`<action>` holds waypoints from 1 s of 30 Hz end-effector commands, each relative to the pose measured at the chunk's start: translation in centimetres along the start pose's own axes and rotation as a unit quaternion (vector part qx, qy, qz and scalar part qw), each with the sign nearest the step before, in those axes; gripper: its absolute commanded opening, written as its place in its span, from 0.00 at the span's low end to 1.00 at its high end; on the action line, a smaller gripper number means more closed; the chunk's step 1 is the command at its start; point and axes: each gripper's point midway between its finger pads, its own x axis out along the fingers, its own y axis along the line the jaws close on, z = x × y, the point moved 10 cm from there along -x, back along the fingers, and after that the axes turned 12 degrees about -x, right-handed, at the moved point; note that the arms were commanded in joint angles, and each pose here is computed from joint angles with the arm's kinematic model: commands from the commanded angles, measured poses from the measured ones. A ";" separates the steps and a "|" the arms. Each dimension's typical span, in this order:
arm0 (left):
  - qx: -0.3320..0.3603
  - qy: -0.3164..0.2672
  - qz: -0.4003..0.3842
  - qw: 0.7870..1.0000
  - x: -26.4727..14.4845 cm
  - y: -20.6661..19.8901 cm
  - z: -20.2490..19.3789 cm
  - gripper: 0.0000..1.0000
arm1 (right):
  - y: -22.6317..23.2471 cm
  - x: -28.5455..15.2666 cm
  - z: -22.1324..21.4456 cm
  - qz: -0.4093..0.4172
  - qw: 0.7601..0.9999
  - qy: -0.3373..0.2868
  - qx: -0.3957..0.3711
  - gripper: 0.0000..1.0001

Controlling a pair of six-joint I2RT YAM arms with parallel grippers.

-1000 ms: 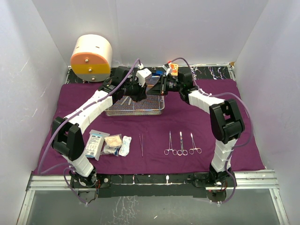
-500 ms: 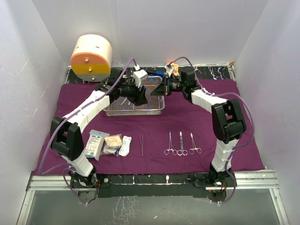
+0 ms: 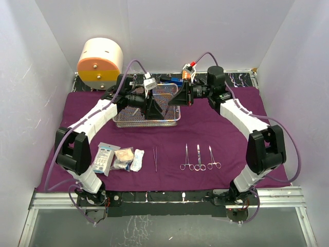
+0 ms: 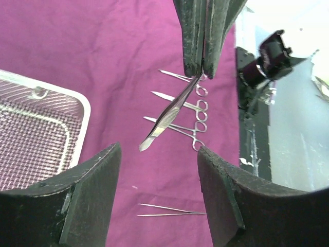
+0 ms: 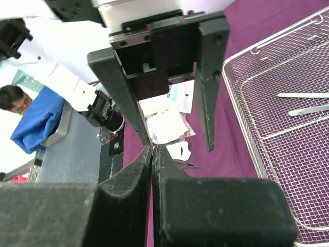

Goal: Open and lay out the surgical kit
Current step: Place the medical item in the surgical kit.

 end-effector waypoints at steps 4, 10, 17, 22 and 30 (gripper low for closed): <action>0.028 -0.005 -0.153 0.988 0.4 -1.5 1.1 0.65 | 3.2 0.4 1.4 0.054 0.997 0.015 -0.062 0.00; 0.035 0.010 -0.200 0.979 1.0 -2.8 0.3 0.64 | 4.2 1.5 1.5 0.081 0.994 0.021 -0.066 0.00; 0.035 0.012 -0.236 0.971 0.9 -3.3 0.0 0.47 | 4.8 2.1 1.6 0.106 0.992 0.026 -0.065 0.00; 0.031 0.009 -0.256 0.966 0.8 -3.8 -0.2 0.35 | 4.9 2.0 1.6 0.108 0.992 0.026 -0.065 0.00; 0.030 0.008 -0.263 0.964 0.5 -4.2 -0.5 0.23 | 4.7 2.1 1.4 0.109 0.992 0.027 -0.065 0.00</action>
